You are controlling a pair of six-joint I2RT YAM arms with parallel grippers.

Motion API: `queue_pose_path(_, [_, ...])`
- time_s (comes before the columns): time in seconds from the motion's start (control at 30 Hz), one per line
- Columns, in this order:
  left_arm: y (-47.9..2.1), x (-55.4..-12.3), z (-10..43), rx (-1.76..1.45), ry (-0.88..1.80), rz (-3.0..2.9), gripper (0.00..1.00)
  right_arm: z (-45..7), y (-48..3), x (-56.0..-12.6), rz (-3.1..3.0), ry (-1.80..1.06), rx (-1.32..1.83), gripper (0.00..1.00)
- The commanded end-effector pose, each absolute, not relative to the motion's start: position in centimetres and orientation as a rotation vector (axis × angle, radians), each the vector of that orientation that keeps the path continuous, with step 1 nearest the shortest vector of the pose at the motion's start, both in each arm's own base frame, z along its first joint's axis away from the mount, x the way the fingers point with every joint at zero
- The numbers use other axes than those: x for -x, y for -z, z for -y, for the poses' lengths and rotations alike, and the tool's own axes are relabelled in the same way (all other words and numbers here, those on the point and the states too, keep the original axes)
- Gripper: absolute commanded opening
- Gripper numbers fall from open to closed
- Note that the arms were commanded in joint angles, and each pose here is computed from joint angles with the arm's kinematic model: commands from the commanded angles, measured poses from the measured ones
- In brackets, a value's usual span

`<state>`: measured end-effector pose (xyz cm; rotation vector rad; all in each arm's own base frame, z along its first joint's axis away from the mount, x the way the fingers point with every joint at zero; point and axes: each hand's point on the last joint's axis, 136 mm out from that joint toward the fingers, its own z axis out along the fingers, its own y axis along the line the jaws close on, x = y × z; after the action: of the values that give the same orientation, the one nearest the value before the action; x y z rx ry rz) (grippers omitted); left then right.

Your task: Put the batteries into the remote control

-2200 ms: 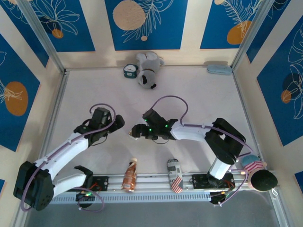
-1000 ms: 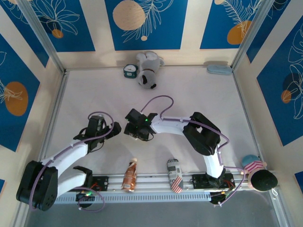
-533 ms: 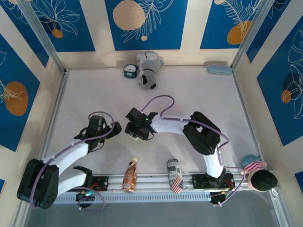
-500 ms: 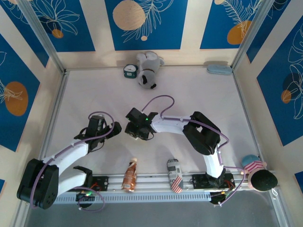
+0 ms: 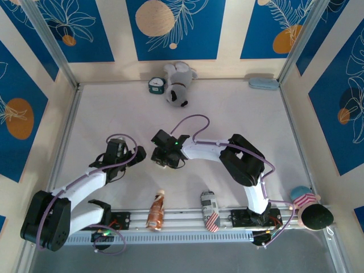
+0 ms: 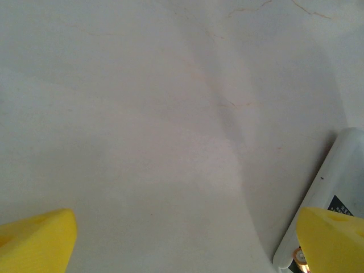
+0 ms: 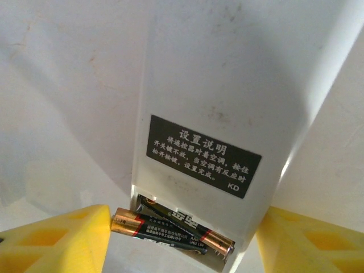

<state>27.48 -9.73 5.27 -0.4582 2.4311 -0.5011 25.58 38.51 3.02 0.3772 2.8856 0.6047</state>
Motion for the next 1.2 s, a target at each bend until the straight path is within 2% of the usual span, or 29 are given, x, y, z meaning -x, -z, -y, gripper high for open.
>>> queue_pose_path(0.0, [-5.1,-27.3,9.7,0.452,0.515,-2.438,0.98,-38.6,-2.0,-25.4,-2.910,-0.584,-0.386,0.67])
queue_pose_path(0.07, [-5.1,-27.4,9.8,0.447,0.524,-2.436,0.98,-38.5,-2.0,-25.3,-2.914,-0.575,-0.382,0.66])
queue_pose_path(0.13, [-5.2,-27.4,10.0,0.440,0.535,-2.433,0.98,-38.4,-1.9,-25.3,-2.916,-0.567,-0.373,0.62])
queue_pose_path(0.37, [-5.1,-27.4,10.0,0.442,0.538,-2.436,0.98,-38.2,-1.9,-25.0,-2.922,-0.548,-0.349,0.62])
queue_pose_path(0.67, [-5.0,-27.4,10.3,0.435,0.560,-2.439,0.98,-38.2,-2.8,-25.2,-2.901,-0.547,-0.287,0.65])
queue_pose_path(0.9, [-5.1,-27.5,10.6,0.429,0.576,-2.437,0.98,-39.0,-4.4,-25.6,-2.873,-0.603,-0.177,0.72])
queue_pose_path(1.17, [-5.5,-27.5,11.0,0.406,0.608,-2.423,0.97,-39.2,-4.5,-25.1,-2.887,-0.610,-0.108,0.76])
